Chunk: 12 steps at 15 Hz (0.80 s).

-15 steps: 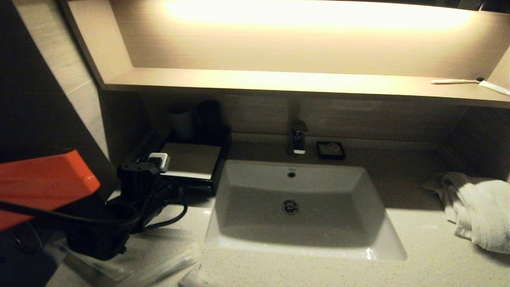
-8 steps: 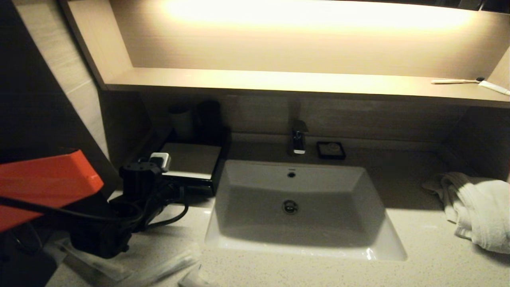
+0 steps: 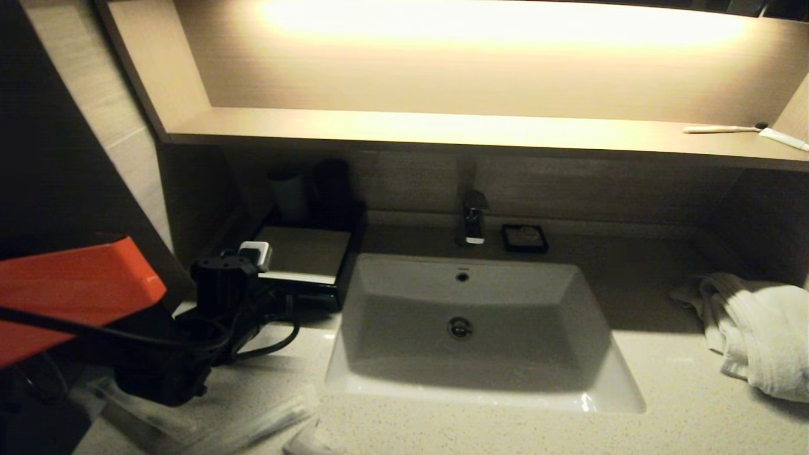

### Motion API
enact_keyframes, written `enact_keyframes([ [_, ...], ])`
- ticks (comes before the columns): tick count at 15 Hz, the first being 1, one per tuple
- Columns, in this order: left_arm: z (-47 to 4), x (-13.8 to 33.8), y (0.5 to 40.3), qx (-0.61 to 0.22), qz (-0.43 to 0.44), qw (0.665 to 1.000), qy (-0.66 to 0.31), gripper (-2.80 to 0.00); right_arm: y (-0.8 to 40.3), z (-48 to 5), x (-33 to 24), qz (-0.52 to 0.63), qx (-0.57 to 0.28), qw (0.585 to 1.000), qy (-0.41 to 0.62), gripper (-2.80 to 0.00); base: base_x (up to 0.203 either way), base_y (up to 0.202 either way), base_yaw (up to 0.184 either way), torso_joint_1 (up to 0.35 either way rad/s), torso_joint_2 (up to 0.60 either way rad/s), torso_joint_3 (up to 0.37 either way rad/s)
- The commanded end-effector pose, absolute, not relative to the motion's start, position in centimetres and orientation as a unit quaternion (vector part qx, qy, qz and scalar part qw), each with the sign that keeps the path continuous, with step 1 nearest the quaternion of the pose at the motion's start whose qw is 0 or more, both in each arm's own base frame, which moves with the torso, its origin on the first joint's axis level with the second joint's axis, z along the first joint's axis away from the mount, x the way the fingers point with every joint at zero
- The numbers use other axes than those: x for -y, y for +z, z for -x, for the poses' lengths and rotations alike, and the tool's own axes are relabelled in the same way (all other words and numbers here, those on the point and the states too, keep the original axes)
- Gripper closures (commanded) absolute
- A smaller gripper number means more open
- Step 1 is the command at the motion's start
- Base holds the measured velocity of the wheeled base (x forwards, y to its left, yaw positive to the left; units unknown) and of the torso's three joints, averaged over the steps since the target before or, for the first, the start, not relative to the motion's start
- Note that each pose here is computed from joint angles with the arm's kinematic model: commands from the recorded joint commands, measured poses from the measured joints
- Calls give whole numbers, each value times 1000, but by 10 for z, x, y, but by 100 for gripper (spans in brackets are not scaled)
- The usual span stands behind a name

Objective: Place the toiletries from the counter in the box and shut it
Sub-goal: Open the drawer

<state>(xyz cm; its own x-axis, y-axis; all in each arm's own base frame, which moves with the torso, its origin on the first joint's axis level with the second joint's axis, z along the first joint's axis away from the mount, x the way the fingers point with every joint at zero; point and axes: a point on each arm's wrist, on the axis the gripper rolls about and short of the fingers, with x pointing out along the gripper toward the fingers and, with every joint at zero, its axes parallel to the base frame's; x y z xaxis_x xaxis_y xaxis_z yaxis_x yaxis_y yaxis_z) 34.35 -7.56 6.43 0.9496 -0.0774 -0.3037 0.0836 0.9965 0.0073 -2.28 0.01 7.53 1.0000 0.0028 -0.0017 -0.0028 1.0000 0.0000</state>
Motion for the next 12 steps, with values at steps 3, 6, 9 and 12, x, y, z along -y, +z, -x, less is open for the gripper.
enact_keyframes([
  [3,-338,74,68,-153,-11,987,-40,0,75,23,0,0,-1,1000,2,0,0,0,0,0,0,0],
  [6,-334,73,66,-162,-12,986,-40,0,75,23,0,0,-1,1000,2,0,0,0,0,0,0,0],
  [9,-328,72,64,-169,-14,985,-40,0,75,23,0,0,-1,1000,2,0,0,0,0,0,0,0],
  [12,-323,71,61,-179,-16,983,-41,0,75,23,0,0,-1,1000,2,0,0,0,0,0,0,0],
])
